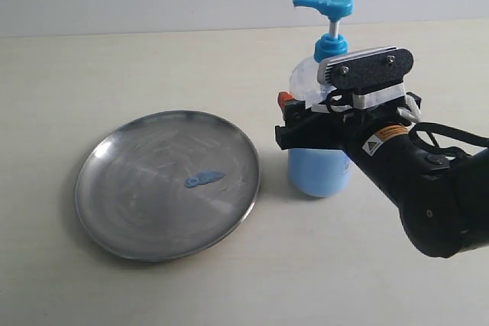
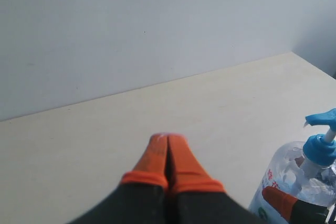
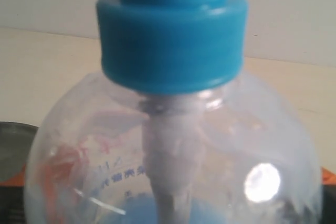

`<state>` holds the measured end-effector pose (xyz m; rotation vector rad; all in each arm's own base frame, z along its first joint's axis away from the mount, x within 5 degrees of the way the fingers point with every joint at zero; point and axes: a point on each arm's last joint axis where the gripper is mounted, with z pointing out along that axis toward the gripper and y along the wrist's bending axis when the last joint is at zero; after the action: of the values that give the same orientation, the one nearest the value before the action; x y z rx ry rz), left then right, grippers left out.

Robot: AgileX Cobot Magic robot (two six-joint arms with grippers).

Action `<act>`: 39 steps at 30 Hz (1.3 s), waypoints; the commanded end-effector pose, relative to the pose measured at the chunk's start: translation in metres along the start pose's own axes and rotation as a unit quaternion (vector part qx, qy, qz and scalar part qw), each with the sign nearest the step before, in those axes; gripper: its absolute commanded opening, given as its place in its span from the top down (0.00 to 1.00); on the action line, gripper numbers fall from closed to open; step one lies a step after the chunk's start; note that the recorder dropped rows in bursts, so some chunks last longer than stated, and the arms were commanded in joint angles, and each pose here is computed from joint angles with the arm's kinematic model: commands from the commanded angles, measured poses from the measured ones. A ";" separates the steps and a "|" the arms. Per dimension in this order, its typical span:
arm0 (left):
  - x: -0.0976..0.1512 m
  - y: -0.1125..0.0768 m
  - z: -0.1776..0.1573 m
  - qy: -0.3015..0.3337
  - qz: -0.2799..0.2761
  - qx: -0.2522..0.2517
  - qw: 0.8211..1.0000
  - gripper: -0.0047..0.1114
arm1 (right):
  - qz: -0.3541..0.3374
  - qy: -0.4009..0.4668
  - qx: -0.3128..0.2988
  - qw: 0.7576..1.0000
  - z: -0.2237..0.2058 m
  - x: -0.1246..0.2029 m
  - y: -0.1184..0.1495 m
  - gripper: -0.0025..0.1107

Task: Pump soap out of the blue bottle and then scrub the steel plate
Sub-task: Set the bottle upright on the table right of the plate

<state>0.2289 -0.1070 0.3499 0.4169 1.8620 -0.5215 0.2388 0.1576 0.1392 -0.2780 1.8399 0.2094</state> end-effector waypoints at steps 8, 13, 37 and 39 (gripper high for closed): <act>-0.002 0.001 -0.002 -0.009 -0.007 -0.004 1.000 0.96 | -0.008 -0.032 0.000 0.999 0.001 -0.006 0.000 0.72; -0.001 0.001 -0.002 -0.008 -0.007 -0.004 1.000 0.96 | -0.008 -0.032 0.000 0.999 0.001 -0.006 0.000 0.40; -0.001 0.000 -0.002 -0.006 -0.012 0.001 1.000 0.96 | 0.008 -0.047 -0.005 0.999 -0.010 -0.029 -0.002 0.09; -0.001 0.000 -0.002 -0.006 -0.012 0.001 1.000 0.96 | 0.017 -0.037 -0.003 0.999 -0.013 -0.032 -0.003 0.09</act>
<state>0.2288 -0.1073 0.3503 0.4006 1.8632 -0.5391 0.2362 0.1556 0.1671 -0.2536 1.7616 0.2435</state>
